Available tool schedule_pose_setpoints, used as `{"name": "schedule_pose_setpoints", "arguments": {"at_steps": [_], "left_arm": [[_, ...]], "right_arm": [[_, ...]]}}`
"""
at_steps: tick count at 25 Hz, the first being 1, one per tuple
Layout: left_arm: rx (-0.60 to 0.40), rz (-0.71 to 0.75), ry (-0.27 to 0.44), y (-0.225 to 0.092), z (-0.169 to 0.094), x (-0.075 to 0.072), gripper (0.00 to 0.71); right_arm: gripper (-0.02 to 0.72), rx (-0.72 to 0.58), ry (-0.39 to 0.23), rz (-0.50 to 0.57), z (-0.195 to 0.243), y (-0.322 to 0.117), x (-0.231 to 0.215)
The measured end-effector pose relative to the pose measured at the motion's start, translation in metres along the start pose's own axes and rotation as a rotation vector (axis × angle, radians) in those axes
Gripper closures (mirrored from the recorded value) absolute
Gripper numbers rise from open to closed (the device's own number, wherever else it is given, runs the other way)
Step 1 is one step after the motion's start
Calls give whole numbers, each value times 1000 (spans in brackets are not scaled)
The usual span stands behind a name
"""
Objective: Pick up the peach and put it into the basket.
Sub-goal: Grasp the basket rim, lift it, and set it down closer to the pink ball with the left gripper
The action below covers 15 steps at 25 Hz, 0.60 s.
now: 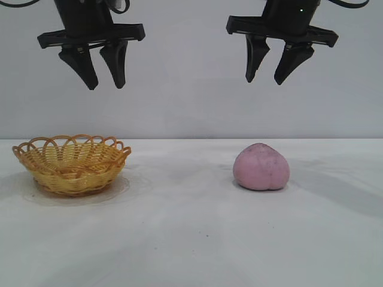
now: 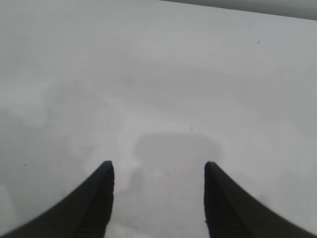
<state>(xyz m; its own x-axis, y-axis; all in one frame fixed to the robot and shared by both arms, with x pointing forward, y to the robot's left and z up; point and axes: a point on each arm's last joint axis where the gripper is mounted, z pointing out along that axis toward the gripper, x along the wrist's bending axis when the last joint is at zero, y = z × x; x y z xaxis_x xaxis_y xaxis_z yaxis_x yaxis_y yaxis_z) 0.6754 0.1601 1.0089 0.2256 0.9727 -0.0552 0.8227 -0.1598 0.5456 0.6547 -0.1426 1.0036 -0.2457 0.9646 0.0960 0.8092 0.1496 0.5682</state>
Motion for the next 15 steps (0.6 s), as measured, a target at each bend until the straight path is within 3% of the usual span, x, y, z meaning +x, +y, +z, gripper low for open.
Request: {"name": "schedule_pose_setpoints", "arguments": {"at_steps": [15], "left_arm": [[13, 0, 1, -1, 0, 0, 373]], "right_arm": [[314, 6, 0, 1, 0, -1, 0]]}}
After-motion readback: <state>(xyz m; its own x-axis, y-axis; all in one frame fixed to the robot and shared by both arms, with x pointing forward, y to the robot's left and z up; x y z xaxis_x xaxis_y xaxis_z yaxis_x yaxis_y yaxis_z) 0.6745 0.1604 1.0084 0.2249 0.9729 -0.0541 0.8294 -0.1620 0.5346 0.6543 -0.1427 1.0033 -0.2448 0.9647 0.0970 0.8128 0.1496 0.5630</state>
